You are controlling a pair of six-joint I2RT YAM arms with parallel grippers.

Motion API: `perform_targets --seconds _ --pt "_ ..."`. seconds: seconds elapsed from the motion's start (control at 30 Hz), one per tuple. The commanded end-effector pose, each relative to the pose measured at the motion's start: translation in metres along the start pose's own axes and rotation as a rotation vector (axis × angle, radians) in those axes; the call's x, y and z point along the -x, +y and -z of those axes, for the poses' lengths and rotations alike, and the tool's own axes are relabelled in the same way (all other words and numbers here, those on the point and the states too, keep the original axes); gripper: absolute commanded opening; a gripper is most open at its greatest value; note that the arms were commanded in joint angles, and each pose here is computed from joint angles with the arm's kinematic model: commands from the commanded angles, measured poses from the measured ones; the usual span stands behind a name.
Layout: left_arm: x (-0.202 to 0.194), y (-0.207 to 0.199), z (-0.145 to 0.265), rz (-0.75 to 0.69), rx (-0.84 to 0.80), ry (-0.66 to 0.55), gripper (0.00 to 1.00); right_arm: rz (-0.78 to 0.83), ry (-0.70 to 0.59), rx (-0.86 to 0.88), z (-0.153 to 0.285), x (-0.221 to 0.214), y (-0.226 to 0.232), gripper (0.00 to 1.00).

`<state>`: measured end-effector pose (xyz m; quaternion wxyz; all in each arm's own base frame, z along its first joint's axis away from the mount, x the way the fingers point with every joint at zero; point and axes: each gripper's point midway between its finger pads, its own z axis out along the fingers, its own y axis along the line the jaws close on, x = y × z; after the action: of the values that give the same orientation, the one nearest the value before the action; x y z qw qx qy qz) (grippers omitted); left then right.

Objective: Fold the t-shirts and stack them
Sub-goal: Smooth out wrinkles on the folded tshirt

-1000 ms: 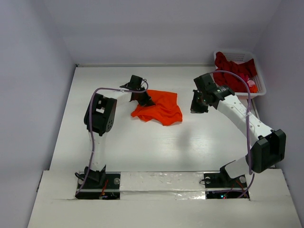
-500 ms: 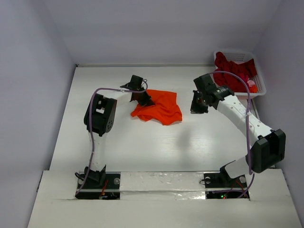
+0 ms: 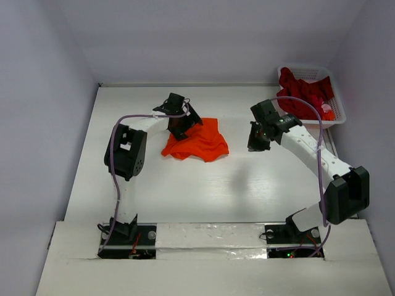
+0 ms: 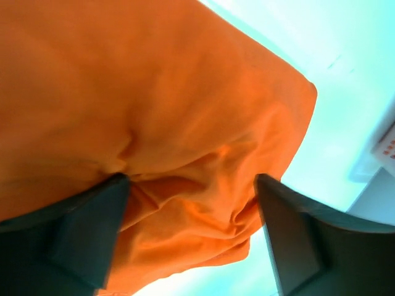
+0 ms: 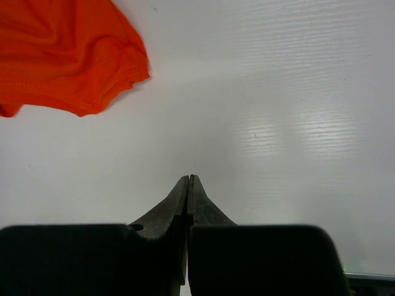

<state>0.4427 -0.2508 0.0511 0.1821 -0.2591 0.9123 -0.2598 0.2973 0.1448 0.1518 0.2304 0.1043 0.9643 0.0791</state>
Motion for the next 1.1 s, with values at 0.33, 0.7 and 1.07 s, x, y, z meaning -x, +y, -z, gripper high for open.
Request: perform_targets --seconds 0.33,0.7,1.07 --pt "0.035 -0.089 0.093 -0.197 -0.163 -0.196 0.99 -0.01 -0.057 0.028 -0.004 0.009 0.003 0.0" --pt "0.104 -0.061 0.265 -0.411 0.057 -0.707 0.99 -0.008 -0.218 0.102 0.037 0.055 0.023 0.11" --pt "0.1 -0.002 0.321 -0.36 0.125 -0.827 0.99 0.02 -0.442 0.175 0.087 0.105 0.038 1.0"
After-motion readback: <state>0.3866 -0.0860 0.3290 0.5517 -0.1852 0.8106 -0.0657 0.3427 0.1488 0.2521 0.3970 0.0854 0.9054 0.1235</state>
